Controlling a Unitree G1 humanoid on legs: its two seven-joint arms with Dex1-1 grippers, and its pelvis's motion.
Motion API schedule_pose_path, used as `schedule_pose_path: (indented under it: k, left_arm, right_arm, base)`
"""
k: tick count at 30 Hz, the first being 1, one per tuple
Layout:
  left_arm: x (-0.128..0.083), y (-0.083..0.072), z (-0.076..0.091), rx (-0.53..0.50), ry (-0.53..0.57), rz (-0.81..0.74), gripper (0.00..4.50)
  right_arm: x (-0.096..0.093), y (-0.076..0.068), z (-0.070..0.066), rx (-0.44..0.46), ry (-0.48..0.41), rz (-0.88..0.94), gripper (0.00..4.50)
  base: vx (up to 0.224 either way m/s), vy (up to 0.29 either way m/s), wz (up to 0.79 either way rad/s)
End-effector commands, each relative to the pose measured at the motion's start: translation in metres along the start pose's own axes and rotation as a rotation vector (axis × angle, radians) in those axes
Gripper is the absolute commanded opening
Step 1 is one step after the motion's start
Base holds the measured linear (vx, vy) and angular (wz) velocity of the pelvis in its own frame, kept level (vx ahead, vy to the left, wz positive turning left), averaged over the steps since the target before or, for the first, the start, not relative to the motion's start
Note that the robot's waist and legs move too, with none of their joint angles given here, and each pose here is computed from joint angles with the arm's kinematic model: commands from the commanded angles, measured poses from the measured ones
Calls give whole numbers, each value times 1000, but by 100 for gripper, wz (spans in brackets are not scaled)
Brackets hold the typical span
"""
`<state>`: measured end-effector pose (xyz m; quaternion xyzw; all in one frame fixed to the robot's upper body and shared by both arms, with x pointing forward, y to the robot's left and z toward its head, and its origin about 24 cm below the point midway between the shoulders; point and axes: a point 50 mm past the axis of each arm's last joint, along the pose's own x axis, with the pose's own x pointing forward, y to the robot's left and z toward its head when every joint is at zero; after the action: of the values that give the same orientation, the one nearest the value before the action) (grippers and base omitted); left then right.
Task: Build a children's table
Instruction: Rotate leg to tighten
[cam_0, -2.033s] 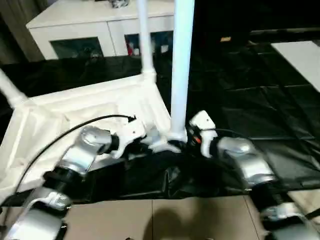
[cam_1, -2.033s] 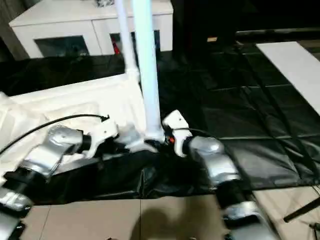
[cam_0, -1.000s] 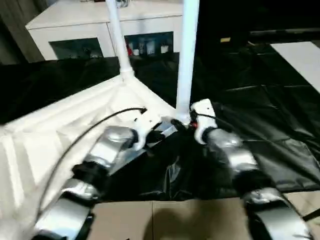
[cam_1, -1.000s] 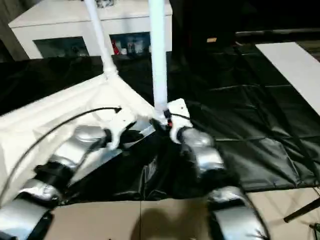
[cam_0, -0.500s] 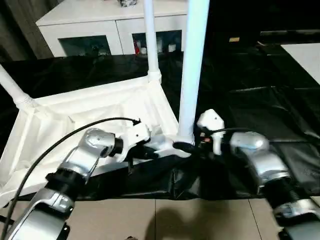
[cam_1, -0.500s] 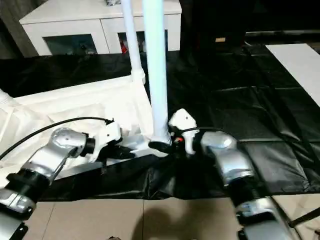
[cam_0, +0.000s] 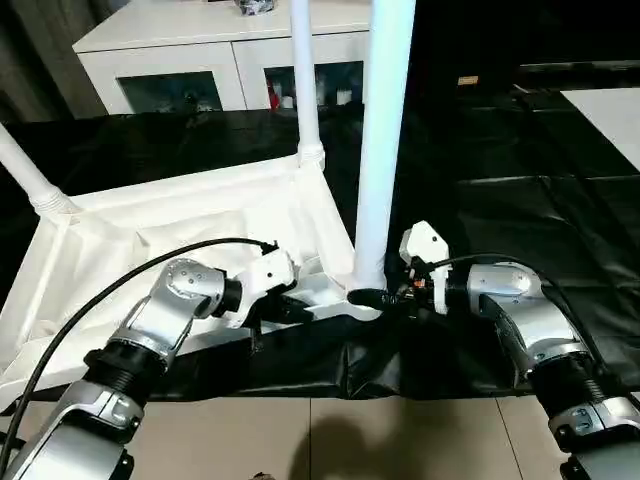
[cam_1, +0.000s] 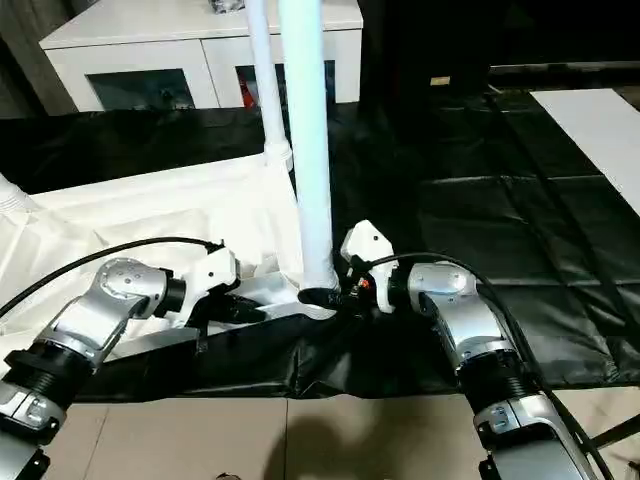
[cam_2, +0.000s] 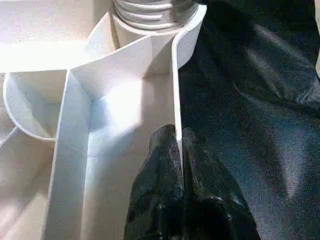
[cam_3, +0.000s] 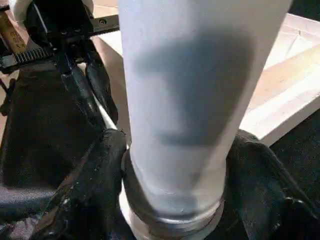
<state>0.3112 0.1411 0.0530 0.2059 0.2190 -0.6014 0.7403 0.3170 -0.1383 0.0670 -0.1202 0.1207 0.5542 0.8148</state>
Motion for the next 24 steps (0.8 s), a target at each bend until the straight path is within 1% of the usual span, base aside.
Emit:
schedule_pose_path:
  k: [1, 2, 4, 6, 9, 11, 12, 13, 15, 16, 18, 20, 21, 22, 23, 24]
  left_arm:
    - [-1, -6, -7, 10, 57, -58, 0]
    - [0, -5, -7, 8, 63, -48, 0]
    - [4, -1, -7, -10, 74, 3, 0]
    - [11, 5, -5, -44, 64, 82, 0]
    - [20, 13, 2, -85, 43, 175, 0]
    - [29, 23, 9, -160, 30, 293, 0]
    - [36, 29, 12, -249, 27, 390, 0]
    - [38, 32, 14, -267, 26, 421, 0]
    - [38, 32, 14, -267, 26, 421, 0]
    - [46, 35, 19, -298, 23, 473, 0]
    - [53, 36, 24, -308, 21, 504, 0]
    - [57, 37, 26, -301, 25, 515, 0]
    - [57, 37, 26, -301, 25, 515, 0]
    - [57, 38, 28, -298, 27, 518, 0]
    - [57, 38, 28, -294, 29, 519, 0]
    - [56, 39, 28, -284, 33, 516, 0]
  right_arm:
    - [-2, -5, -3, 14, 30, -37, 266]
    - [0, -6, -5, 25, 33, -62, 266]
    - [4, -11, -11, 62, 50, -176, 266]
    - [10, -15, -16, 125, 50, -295, 266]
    - [20, -16, -21, 231, 33, -427, 265]
    - [30, -17, -27, 327, 29, -552, 265]
    - [38, -16, -30, 378, 41, -636, 265]
    - [40, -16, -32, 393, 52, -676, 265]
    - [40, -16, -32, 393, 52, -676, 265]
    - [49, -18, -33, 465, 62, -802, 265]
    - [60, -17, -31, 538, 58, -873, 265]
    - [72, -14, -22, 535, 44, -865, 265]
    - [72, -14, -22, 535, 44, -865, 265]
    - [80, -12, -14, 503, 15, -816, 265]
    - [83, -12, -10, 492, -2, -789, 321]
    - [84, -13, -7, 454, -7, -777, 335]
  base:
    - [0, 0, 0]
    - [0, 0, 0]
    - [0, 0, 0]
    - [0, 0, 0]
    - [0, 0, 0]
    - [0, 0, 0]
    - [0, 0, 0]
    - [0, 0, 0]
    - [0, 0, 0]
    - [0, 0, 0]
    - [0, 0, 0]
    - [0, 0, 0]
    - [0, 0, 0]
    - [0, 0, 0]
    - [0, 0, 0]
    - [0, 0, 0]
